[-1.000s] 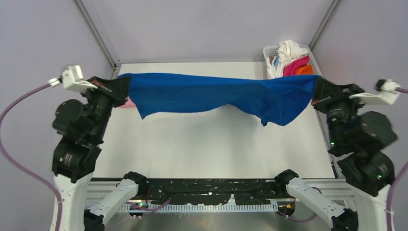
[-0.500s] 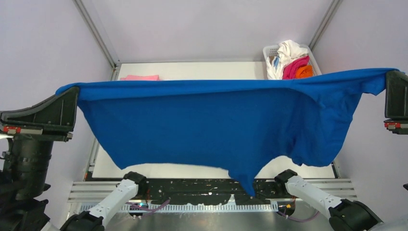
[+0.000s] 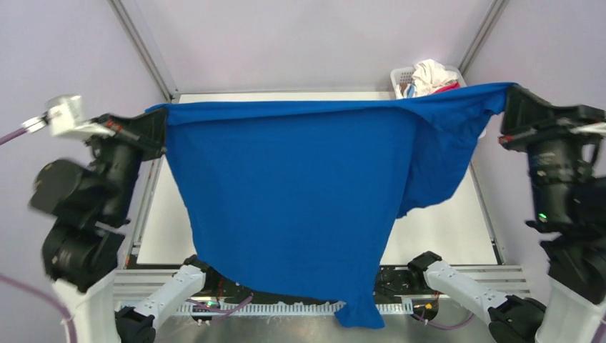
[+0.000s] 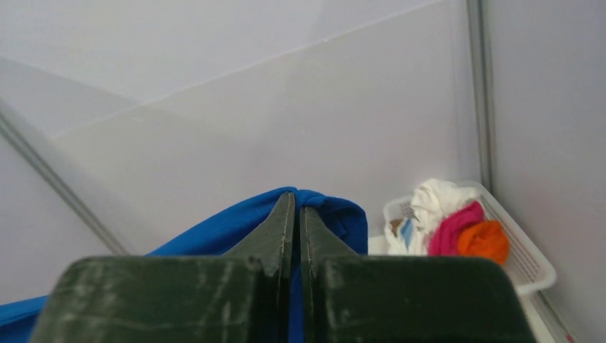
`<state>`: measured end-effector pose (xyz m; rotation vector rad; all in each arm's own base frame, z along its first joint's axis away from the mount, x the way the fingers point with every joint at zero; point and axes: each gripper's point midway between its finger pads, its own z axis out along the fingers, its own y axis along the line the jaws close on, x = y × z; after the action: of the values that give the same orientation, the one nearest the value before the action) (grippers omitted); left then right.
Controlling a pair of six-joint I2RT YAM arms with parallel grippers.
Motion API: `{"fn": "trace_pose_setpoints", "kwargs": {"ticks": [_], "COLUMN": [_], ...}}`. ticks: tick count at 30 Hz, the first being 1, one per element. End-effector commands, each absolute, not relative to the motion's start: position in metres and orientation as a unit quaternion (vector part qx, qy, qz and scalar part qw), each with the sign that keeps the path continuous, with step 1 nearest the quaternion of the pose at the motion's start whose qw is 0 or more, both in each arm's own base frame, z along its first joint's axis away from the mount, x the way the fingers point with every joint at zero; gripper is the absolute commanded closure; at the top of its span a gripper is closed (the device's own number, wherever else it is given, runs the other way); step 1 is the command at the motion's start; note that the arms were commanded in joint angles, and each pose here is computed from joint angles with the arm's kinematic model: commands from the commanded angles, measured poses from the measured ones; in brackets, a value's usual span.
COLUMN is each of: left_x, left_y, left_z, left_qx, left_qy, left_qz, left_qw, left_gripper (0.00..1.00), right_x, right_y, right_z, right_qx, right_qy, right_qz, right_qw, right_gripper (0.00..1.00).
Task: Fold and stack the t-shirts
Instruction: Flatten out the tshirt
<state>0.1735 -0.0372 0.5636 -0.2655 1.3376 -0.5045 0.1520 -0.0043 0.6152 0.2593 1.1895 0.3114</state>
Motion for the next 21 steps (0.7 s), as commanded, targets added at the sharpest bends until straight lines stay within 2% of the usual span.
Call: {"fn": "trace_pose_setpoints", "kwargs": {"ticks": [1, 5, 11, 16, 19, 20, 21], "left_x": [0.257, 0.328, 0.437, 0.519, 0.565, 0.579, 0.591], "left_y": [-0.008, -0.010, -0.021, -0.031, -0.037, -0.040, -0.043], "left_z": [0.507, 0.442, 0.356, 0.306, 0.273, 0.267, 0.261], "left_qx": [-0.211, -0.230, -0.228, -0.229, -0.225, -0.223, -0.221], "left_qy": [0.659, 0.712, 0.760, 0.795, 0.809, 0.810, 0.811], "left_qz": [-0.074, -0.012, 0.020, 0.011, 0.001, -0.005, -0.011], "left_qw": [0.718, 0.663, 0.608, 0.562, 0.543, 0.542, 0.541], "left_gripper": [1.00, 1.00, 1.00, 1.00, 1.00, 1.00, 1.00], "right_x": [0.205, 0.256, 0.351, 0.447, 0.494, 0.513, 0.524], "right_y": [-0.028, -0.023, 0.007, 0.012, 0.021, 0.023, 0.026], "right_z": [0.591, 0.545, 0.466, 0.392, 0.369, 0.344, 0.348], "right_qx": [0.219, 0.259, 0.260, 0.259, 0.248, 0.241, 0.239], "right_qy": [0.566, 0.604, 0.655, 0.699, 0.711, 0.725, 0.724], "right_qz": [0.027, -0.049, -0.120, -0.147, -0.130, -0.137, -0.127], "right_qw": [0.795, 0.753, 0.700, 0.651, 0.645, 0.630, 0.634], "right_gripper": [0.95, 0.95, 0.95, 0.95, 0.95, 0.95, 0.95]}}
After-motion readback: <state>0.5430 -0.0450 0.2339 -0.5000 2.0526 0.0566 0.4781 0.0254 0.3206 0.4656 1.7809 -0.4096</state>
